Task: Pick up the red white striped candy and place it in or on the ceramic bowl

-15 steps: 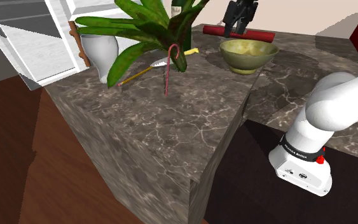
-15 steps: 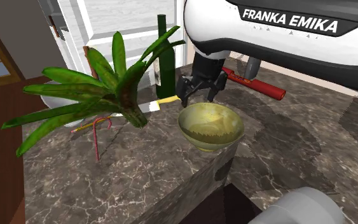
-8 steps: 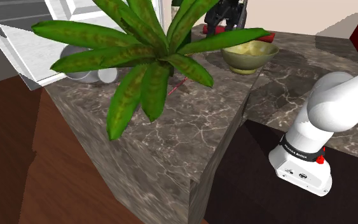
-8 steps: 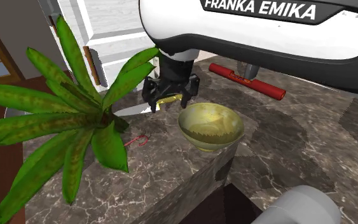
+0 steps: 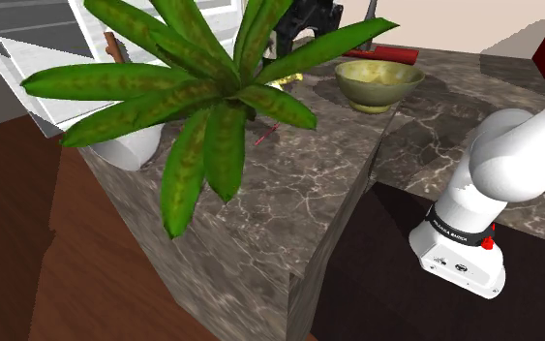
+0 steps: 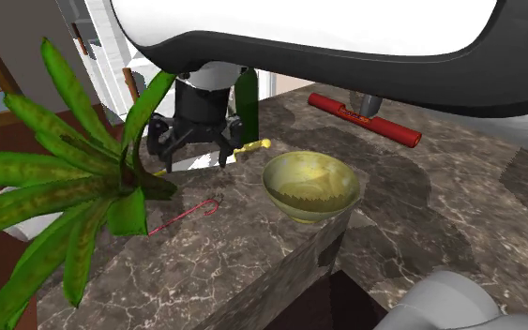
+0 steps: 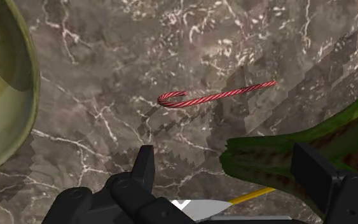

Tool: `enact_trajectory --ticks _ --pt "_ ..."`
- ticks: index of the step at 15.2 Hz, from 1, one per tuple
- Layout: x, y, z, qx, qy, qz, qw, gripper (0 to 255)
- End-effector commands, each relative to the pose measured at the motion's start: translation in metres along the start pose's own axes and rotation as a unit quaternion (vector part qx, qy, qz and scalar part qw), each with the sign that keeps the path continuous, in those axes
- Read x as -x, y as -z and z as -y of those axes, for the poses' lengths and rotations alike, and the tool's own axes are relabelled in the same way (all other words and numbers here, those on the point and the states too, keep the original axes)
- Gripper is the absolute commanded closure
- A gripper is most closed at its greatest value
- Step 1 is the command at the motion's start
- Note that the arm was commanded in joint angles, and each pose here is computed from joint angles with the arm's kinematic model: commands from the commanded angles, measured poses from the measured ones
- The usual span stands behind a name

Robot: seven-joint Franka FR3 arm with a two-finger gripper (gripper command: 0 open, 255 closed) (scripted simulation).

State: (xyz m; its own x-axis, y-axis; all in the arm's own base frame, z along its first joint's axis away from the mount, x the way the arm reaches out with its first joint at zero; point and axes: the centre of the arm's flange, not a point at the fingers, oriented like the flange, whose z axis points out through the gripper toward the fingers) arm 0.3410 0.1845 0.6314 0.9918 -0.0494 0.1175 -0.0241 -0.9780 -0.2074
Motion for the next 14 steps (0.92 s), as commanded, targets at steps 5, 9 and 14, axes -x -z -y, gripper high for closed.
enact_trajectory --ticks 5,9,14 --pt "-0.003 0.001 0.074 -0.029 0.0 0.008 0.9996 0" --pt "-0.004 -0.009 0.09 -0.035 0.0 0.01 0.9993 0" --pt "-0.003 -0.038 0.092 -0.035 0.0 0.01 0.9993 0"
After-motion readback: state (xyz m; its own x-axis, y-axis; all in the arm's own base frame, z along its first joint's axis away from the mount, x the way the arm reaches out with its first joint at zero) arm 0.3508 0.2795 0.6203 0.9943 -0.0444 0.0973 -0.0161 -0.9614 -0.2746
